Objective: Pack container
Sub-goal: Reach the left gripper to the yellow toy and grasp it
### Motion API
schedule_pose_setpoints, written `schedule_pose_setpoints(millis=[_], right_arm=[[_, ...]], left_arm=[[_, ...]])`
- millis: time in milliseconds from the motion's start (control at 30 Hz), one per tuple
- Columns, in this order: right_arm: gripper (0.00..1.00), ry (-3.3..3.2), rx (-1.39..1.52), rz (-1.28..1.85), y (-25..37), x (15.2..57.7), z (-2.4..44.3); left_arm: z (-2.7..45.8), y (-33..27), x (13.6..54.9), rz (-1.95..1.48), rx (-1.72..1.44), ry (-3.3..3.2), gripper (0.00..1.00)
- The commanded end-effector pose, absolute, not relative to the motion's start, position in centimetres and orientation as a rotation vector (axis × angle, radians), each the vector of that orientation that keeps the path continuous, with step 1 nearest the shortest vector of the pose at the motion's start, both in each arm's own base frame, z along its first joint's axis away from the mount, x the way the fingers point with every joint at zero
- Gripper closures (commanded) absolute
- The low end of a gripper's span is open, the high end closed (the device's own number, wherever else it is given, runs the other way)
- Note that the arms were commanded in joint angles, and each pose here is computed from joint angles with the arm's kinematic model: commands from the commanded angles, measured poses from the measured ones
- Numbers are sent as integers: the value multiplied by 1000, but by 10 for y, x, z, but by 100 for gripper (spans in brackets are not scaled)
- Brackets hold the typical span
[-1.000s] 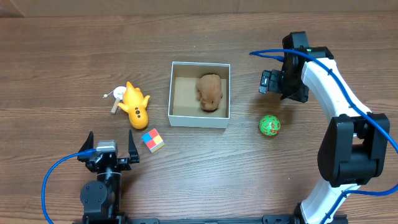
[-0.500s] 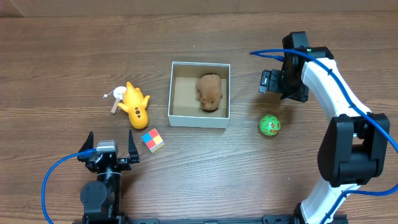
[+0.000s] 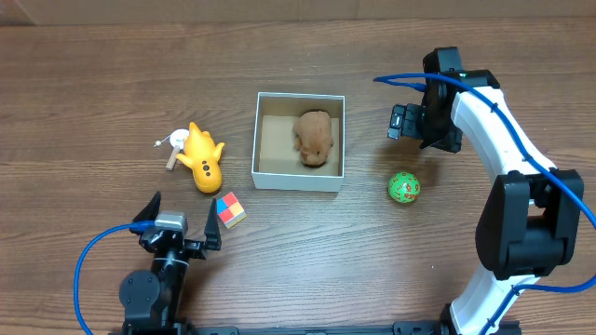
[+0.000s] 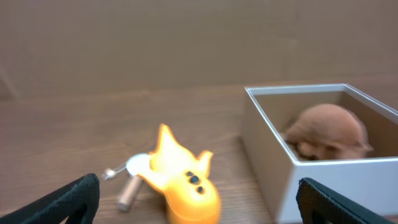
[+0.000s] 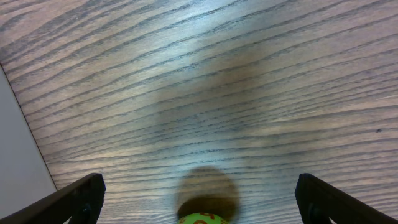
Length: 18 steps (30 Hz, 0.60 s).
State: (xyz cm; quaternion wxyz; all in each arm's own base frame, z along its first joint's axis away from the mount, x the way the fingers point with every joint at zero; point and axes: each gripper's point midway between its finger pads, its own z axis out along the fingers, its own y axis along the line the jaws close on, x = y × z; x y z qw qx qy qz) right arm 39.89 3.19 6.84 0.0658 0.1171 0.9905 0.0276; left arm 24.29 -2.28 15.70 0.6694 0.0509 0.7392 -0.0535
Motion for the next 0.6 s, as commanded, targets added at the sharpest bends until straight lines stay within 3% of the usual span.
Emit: schedule_pose_setpoints(millis=[0,300,567], right_arm=[[0,2973,346,68,29,399,72],[0,2973,346,68,29,399,72],[0,2972,346,68,29,400,72]], left_arm=[[193,-37,232,-240,120,1651,0],[279,-26,256,-138,155,1919,0],[264,-26,317,-193,217,2443,0]])
